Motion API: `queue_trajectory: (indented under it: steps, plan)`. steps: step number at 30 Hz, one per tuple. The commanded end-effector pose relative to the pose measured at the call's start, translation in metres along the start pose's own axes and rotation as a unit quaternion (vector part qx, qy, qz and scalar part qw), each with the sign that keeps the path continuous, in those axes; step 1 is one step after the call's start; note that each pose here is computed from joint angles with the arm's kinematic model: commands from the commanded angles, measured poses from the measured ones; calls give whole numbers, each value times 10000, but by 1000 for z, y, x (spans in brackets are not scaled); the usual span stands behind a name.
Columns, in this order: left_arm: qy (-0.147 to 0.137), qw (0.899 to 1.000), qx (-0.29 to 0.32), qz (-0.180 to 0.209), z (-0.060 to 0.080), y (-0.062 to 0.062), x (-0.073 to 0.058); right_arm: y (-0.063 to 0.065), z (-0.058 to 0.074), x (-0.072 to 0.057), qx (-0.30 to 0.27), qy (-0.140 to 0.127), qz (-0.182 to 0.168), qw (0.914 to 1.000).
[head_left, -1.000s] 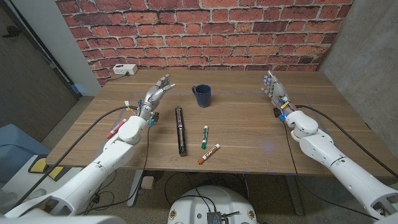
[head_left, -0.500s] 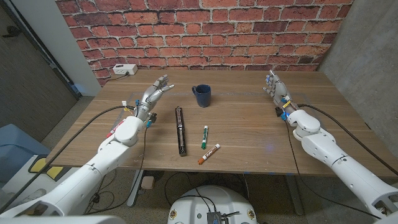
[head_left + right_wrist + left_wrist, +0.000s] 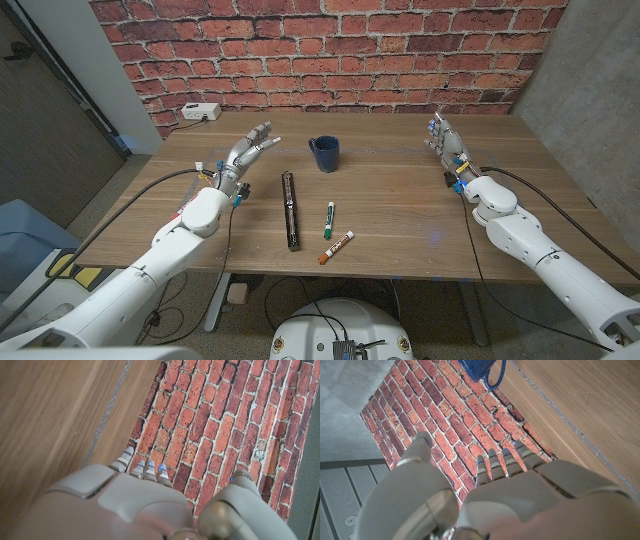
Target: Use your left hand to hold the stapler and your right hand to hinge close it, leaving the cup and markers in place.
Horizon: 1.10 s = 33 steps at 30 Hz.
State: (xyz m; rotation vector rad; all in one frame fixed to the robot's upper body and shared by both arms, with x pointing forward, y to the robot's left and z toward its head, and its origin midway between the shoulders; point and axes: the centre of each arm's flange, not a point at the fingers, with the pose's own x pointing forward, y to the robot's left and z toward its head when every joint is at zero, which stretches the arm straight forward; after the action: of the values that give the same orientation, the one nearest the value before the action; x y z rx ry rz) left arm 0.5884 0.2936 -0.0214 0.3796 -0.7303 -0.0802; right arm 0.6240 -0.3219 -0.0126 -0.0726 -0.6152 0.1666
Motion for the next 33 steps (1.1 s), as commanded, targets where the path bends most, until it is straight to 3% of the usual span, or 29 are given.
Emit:
queue_trajectory:
  steps: [1,15,18,22,33]
  plan:
    - [115,9989,416,-161,7,4,-6,0,2,0,-22,-29,21,10000]
    - [154,9973,691,-210,13,10,-8,-2,1,0,-37,-21,-31,10000]
    - [104,9988,374,-283,13,10,-7,-2,1,0,-35,-19,-39,10000]
    - [175,9958,828,-349,21,11,-5,-3,0,0,-25,-17,-54,10000]
    - [200,9922,1190,-313,29,8,-8,-7,0,-1,-12,-8,-95,10000]
